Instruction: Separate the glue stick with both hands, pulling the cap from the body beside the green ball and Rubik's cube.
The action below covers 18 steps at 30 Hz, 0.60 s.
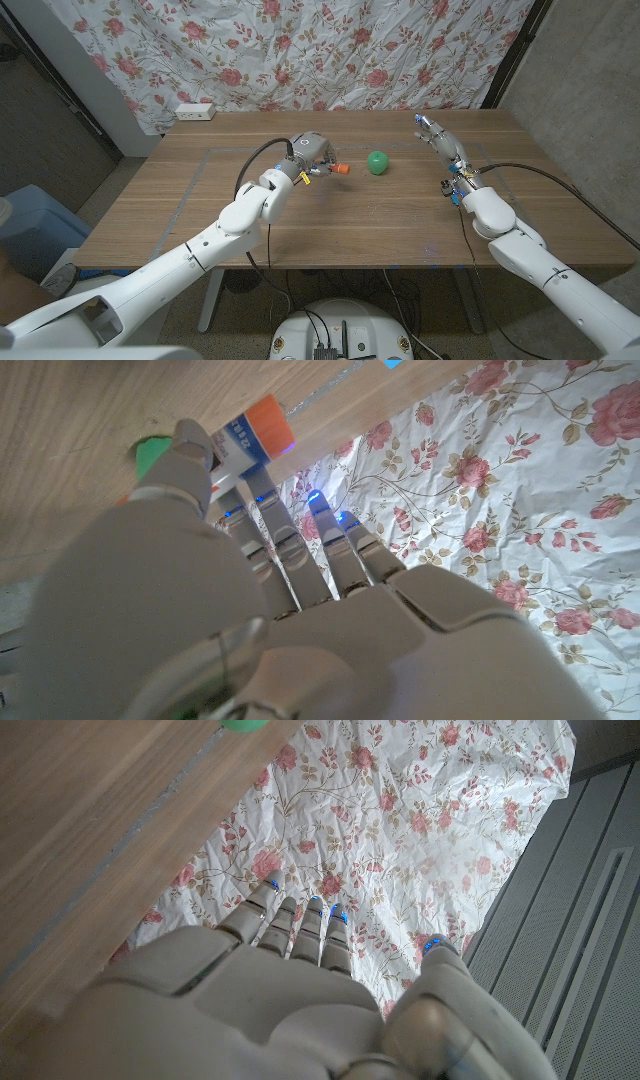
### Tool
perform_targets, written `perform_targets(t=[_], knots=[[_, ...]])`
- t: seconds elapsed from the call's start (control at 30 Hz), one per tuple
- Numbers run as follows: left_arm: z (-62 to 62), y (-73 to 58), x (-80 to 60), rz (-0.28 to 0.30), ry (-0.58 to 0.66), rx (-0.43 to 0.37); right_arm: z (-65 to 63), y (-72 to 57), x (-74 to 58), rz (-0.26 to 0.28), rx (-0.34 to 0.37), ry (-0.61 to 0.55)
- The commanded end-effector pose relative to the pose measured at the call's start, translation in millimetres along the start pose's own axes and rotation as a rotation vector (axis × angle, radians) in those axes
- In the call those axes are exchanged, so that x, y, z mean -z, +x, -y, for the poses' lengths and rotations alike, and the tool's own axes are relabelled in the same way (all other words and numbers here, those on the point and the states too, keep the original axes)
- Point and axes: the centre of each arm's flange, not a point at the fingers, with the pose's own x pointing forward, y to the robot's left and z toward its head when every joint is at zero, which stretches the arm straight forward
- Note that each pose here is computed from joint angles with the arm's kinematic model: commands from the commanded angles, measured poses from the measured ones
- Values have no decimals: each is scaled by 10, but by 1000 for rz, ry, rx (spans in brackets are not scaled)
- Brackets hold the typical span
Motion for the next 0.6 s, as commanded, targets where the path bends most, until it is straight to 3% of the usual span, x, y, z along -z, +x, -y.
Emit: perform_targets(t=[0.03, 0.6], knots=[[-55, 110, -39, -42, -100, -46, -23, 29, -111, 27, -73, -118], [-62, 185, -66, -83, -257, -74, 28, 20, -150, 12, -177, -190]])
